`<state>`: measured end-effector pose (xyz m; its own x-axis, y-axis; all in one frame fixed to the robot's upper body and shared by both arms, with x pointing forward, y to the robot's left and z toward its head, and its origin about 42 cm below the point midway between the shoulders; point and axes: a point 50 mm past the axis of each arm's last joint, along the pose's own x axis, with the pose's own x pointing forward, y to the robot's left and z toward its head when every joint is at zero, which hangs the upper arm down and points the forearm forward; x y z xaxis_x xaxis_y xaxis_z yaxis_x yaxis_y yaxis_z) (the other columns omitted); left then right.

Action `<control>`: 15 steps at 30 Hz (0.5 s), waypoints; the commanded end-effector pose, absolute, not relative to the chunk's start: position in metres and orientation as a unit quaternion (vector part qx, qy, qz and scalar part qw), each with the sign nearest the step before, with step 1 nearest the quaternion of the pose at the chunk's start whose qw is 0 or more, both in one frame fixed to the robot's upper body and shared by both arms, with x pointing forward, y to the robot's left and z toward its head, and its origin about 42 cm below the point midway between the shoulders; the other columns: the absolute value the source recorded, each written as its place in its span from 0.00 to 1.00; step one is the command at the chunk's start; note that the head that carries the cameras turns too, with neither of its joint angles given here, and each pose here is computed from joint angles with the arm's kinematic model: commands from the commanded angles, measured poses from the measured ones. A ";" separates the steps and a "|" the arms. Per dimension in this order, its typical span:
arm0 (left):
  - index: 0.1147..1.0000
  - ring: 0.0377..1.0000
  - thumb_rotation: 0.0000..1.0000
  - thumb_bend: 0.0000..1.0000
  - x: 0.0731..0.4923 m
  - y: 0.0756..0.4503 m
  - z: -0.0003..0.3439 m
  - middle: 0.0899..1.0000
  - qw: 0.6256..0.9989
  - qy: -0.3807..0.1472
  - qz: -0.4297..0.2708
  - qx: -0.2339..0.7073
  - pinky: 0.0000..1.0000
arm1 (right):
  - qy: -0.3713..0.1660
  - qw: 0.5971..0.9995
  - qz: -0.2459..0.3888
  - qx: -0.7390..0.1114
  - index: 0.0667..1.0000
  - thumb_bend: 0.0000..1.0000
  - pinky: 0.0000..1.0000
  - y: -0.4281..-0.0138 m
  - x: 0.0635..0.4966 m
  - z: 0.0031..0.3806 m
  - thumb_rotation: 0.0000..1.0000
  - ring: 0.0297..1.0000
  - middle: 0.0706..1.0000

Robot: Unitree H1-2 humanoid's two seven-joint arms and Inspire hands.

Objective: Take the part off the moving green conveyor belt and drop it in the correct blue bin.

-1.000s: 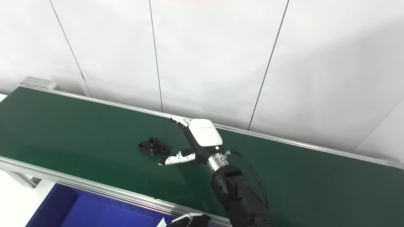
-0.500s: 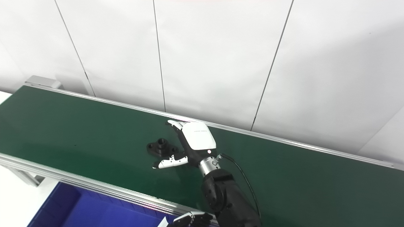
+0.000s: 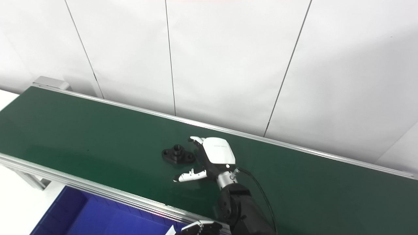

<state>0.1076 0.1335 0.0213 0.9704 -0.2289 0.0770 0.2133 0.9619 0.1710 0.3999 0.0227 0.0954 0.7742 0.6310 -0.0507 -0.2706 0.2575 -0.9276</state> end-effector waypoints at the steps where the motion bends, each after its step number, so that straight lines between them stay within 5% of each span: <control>1: 0.71 0.70 0.74 0.94 0.107 0.130 0.031 0.70 0.989 -0.076 -0.111 0.066 0.69 | -0.207 0.776 0.277 -0.527 0.82 0.93 0.75 0.032 0.413 0.119 0.61 0.78 0.78; 15: 0.71 0.70 0.72 0.93 0.104 0.133 0.033 0.70 0.989 -0.073 -0.111 0.061 0.72 | -0.197 0.785 0.275 -0.519 0.81 0.91 0.73 0.019 0.414 0.107 0.57 0.76 0.77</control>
